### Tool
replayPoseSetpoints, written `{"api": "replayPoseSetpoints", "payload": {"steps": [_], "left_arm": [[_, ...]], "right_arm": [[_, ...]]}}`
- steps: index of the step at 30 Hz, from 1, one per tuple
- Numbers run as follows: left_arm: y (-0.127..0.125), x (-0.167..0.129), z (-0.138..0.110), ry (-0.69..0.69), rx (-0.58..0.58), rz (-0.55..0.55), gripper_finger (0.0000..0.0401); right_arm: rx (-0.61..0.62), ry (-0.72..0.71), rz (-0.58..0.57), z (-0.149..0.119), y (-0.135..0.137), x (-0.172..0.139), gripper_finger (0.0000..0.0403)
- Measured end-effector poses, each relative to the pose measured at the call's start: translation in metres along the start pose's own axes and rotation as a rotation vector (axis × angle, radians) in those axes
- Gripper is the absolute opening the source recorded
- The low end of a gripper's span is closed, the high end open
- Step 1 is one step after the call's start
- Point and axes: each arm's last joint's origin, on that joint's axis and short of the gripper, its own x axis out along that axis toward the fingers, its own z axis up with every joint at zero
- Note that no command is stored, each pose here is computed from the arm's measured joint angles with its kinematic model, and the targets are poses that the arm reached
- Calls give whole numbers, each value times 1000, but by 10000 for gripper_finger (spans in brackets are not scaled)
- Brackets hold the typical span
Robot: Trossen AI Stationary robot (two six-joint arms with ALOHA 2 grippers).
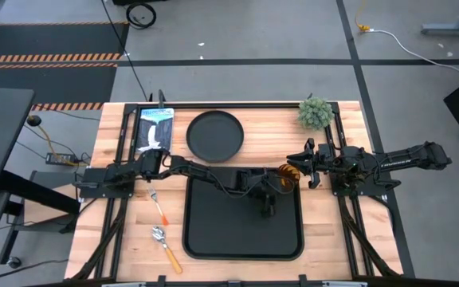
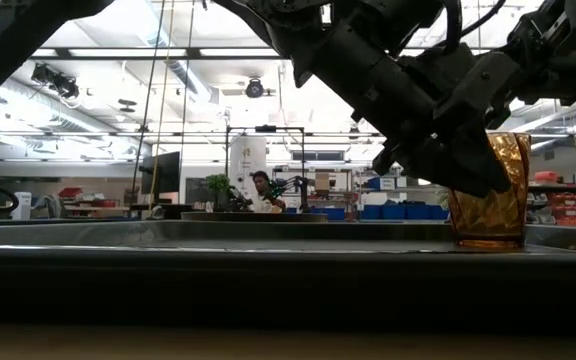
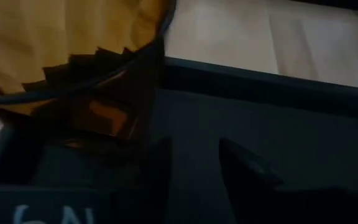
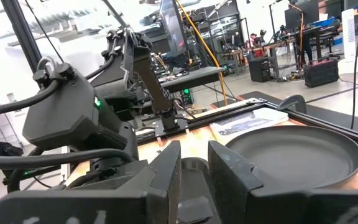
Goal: Pick and place plate/cup/fork/spoon on tray
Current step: Put the orange cup on the top right of the black tray, then put the black plate on the bottom right of the black tray
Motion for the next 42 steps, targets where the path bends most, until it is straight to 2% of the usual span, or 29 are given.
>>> {"api": "replayPoseSetpoints", "payload": {"steps": [3,7,10,14,18,23,28,35,39,42], "left_arm": [[2,0,1,-10,-1,49,141],[3,0,-1,8,6,60,141],[4,-10,-4,108,39,61,141],[5,-37,4,205,68,88,141],[10,-55,2,325,143,191,141],[19,-70,-9,486,242,381,141],[25,-83,-19,622,317,491,141],[31,-109,-18,654,367,571,141],[38,-132,-36,617,358,600,141],[45,-151,-53,547,292,618,141]], "right_arm": [[0,0,0,0,0,0,88],[0,0,0,0,0,0,88],[0,0,0,0,0,0,88],[0,0,0,0,0,0,88],[0,-1,1,0,0,0,88],[1,-2,1,0,0,0,88],[0,-1,1,0,0,0,88],[0,-1,0,0,0,0,88],[0,-1,0,0,0,0,88],[0,-1,0,0,0,0,88]]}}
